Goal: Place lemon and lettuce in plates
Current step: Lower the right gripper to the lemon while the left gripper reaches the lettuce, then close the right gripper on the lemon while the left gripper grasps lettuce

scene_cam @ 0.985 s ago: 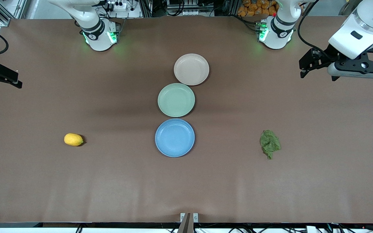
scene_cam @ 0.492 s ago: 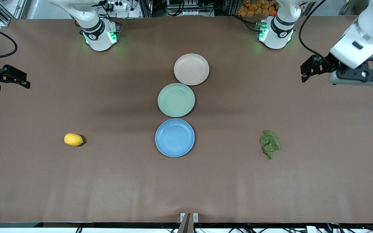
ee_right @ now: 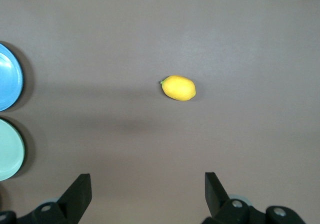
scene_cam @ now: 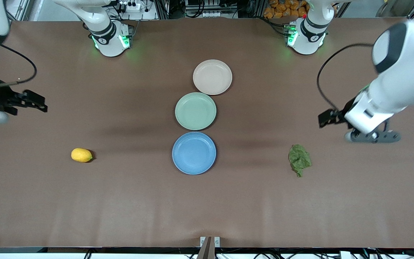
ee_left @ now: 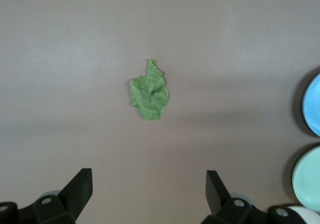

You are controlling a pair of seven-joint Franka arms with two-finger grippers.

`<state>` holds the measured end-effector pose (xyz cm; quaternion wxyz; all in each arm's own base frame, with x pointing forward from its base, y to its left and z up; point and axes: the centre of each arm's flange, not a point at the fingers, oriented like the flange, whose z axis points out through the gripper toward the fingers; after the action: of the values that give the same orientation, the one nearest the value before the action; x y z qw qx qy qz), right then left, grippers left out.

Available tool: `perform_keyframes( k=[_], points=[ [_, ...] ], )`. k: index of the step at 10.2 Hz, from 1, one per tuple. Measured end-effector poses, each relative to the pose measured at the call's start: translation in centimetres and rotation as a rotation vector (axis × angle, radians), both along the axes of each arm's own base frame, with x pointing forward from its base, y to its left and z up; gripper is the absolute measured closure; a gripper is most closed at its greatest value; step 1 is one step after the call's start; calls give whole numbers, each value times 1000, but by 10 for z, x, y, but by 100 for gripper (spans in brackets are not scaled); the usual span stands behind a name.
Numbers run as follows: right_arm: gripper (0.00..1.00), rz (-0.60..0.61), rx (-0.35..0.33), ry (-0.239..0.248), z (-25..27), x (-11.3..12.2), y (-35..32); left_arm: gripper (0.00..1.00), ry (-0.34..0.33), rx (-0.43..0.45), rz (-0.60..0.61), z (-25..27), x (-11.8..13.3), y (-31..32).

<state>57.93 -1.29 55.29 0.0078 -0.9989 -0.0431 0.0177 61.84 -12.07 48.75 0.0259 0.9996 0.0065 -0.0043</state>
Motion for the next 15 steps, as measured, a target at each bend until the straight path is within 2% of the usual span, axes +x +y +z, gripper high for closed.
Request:
perform_keyframes(
  k=[1, 3, 4, 6, 8, 9, 12, 15],
  points=[
    [0, 1, 0, -14, -23, 1, 0, 0, -34, -1, 27, -36, 3, -3],
    [0, 51, -3, -45, -84, 0, -2, 0, -76, -14, 59, -106, -8, -4],
    [0, 76, -5, -61, -120, -3, -6, 0, -66, -16, 62, -134, -13, -3],
    [0, 120, -9, -58, -187, -2, -18, 0, -32, 45, 27, -188, -13, 2],
    [0, 235, -24, -55, -236, 8, -23, 0, -27, 88, 34, -244, -8, 9],
    [0, 315, -32, -68, -256, 13, -23, 0, -21, 89, 47, -266, -5, 14],
    [0, 586, -48, -99, -303, 21, -26, 0, -5, 75, 74, -295, 12, 13],
    [0, 713, -69, -106, -331, 21, -43, 0, 4, 69, 81, -307, 16, 10]
  ],
)
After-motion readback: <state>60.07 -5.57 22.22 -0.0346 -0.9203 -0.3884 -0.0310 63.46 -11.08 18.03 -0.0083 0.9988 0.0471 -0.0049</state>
